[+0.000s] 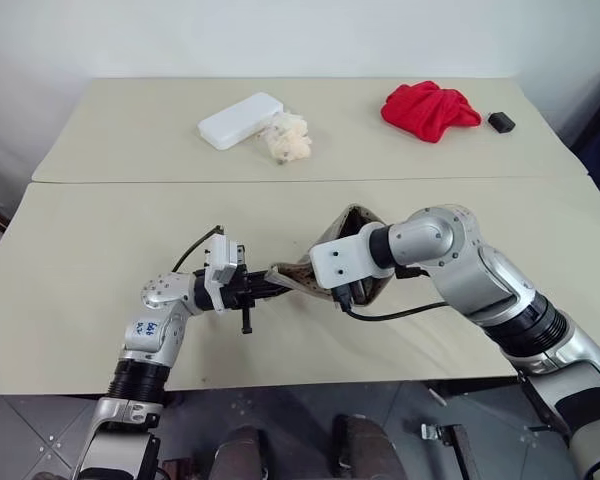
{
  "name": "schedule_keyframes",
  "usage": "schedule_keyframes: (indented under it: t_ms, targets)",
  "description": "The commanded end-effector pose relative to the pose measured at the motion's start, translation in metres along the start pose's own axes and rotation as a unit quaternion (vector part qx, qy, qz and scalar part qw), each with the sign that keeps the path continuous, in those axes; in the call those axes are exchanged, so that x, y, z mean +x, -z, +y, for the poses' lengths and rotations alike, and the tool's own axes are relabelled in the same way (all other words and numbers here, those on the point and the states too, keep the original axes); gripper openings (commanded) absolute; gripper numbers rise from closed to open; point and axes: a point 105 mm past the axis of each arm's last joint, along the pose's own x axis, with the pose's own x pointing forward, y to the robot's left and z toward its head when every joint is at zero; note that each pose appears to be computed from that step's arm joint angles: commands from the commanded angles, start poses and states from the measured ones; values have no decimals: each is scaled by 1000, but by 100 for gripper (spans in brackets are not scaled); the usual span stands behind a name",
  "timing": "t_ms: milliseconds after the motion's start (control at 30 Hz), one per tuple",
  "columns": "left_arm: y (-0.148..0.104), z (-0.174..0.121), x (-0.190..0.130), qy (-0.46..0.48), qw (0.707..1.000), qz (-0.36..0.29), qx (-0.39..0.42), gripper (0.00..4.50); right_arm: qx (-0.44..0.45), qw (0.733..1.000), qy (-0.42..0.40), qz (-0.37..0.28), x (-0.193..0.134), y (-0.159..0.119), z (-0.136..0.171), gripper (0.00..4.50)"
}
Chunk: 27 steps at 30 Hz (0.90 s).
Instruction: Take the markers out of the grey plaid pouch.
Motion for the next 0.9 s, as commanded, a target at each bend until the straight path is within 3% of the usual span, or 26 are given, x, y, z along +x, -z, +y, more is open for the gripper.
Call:
schedule_keyframes:
  t_ms: [33, 133, 467, 767, 900]
  targets:
    - [1, 10, -22, -53, 998, 7, -41, 0, 5, 1000, -12, -23, -25, -3, 2, 4]
    - [-1, 11, -28, -58, 996, 13, -68, 0, 9, 999, -45, -18, -32, 1, 14, 4]
    - [5, 8, -27, -52, 994, 65, -65, 0, 4, 999, 9, 38, -28, 14, 2, 4]
    - [4, -2, -23, -32, 996, 51, -67, 0, 30, 999, -24, 20, -19, 10, 17, 4]
    - [2, -2, -21, -43, 996, 36, -63, 107, 51, 998, -39, 15, -17, 13, 24, 0]
